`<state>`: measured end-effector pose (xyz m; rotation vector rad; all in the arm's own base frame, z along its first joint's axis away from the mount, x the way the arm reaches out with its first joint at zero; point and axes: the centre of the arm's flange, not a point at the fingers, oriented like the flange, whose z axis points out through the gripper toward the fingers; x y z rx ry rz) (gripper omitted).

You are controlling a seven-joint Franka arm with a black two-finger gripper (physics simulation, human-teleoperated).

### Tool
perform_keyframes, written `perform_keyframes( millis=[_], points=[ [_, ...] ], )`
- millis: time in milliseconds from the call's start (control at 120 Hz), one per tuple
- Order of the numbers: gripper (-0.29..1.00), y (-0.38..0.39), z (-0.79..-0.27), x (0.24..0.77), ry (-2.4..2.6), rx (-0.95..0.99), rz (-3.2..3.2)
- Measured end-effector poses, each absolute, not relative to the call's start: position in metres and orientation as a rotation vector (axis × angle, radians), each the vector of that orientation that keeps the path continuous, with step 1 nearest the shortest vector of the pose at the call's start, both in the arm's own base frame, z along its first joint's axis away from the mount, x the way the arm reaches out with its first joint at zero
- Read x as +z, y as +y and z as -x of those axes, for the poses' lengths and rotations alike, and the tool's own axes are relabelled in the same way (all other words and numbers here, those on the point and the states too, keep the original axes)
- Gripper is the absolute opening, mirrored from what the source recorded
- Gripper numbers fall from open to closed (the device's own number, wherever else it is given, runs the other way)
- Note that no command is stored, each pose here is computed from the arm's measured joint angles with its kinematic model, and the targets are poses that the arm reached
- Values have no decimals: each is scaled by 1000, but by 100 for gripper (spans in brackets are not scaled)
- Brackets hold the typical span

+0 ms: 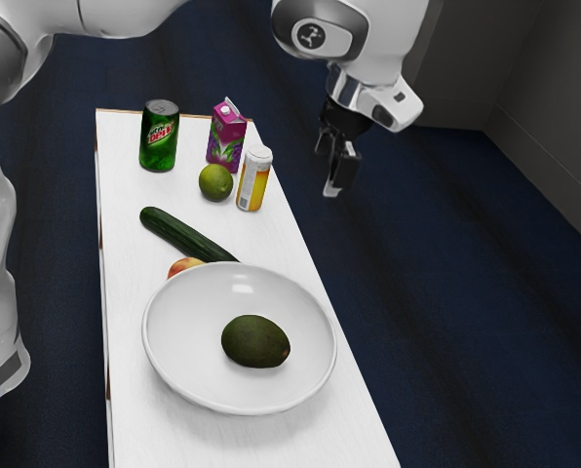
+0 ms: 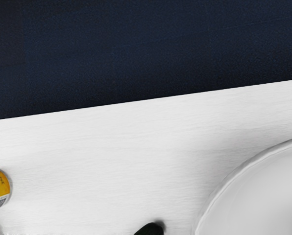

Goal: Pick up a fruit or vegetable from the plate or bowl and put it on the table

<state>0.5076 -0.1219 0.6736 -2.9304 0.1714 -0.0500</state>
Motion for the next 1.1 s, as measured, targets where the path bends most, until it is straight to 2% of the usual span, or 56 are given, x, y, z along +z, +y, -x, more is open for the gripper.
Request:
perform_keyframes(
  millis=[508, 967, 1100],
  points=[
    [70, -139, -502, 670, 204, -43, 2930],
    [70, -142, -507, 598, 134, 142, 2927],
    [70, -147, -505, 579, 122, 140, 2945]
  ],
)
